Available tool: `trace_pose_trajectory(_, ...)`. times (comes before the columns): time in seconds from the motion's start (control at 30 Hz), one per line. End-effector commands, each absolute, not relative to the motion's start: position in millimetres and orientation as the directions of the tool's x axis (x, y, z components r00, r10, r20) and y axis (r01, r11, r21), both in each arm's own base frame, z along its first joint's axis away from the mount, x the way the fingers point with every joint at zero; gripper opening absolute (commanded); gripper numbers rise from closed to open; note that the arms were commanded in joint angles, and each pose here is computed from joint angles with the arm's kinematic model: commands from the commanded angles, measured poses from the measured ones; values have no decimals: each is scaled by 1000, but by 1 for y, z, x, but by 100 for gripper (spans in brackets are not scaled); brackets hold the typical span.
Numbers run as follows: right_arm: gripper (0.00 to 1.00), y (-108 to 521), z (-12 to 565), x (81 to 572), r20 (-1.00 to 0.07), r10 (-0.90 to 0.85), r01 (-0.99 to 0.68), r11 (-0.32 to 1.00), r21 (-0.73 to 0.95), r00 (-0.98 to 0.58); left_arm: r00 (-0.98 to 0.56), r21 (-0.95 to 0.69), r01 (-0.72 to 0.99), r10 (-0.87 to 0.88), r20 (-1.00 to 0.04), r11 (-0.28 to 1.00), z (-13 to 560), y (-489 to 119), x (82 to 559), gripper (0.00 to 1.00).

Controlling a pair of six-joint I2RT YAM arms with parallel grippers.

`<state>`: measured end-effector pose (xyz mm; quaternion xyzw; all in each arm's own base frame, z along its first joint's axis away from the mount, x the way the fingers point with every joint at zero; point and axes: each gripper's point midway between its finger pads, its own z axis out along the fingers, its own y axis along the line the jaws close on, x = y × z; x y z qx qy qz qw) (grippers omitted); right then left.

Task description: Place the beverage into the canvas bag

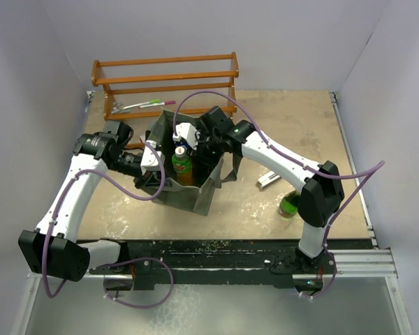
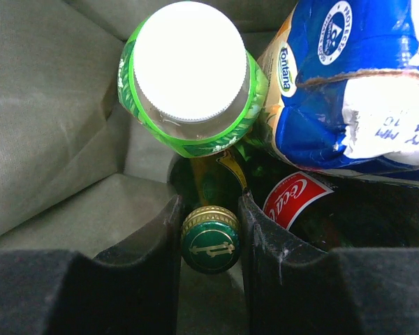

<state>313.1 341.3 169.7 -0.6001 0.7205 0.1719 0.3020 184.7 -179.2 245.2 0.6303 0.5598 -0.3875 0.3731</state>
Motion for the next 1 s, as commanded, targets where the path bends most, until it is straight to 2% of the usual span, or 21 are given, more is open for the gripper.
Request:
trace_pose_trajectory(0.0,14,336,188,323,-652,-757,-956,216,-200,-35,124,87,990,379,-917,-112,257,-186,188,17)
trace_pose_trajectory(0.2,35,339,211,320,-685,-728,-954,211,-211,-10,128,92,990,383,-915,-110,257,-185,188,17)
trace_pose_trajectory(0.53,53,338,254,318,-736,-676,-938,232,-256,34,118,92,992,386,-915,-85,258,-185,191,20)
trace_pose_trajectory(0.7,58,337,281,316,-766,-640,-927,246,-285,66,122,100,992,387,-914,-76,259,-185,191,21)
trace_pose_trajectory(0.97,61,335,308,308,-795,-598,-921,248,-301,99,118,97,993,388,-914,-72,259,-185,191,22)
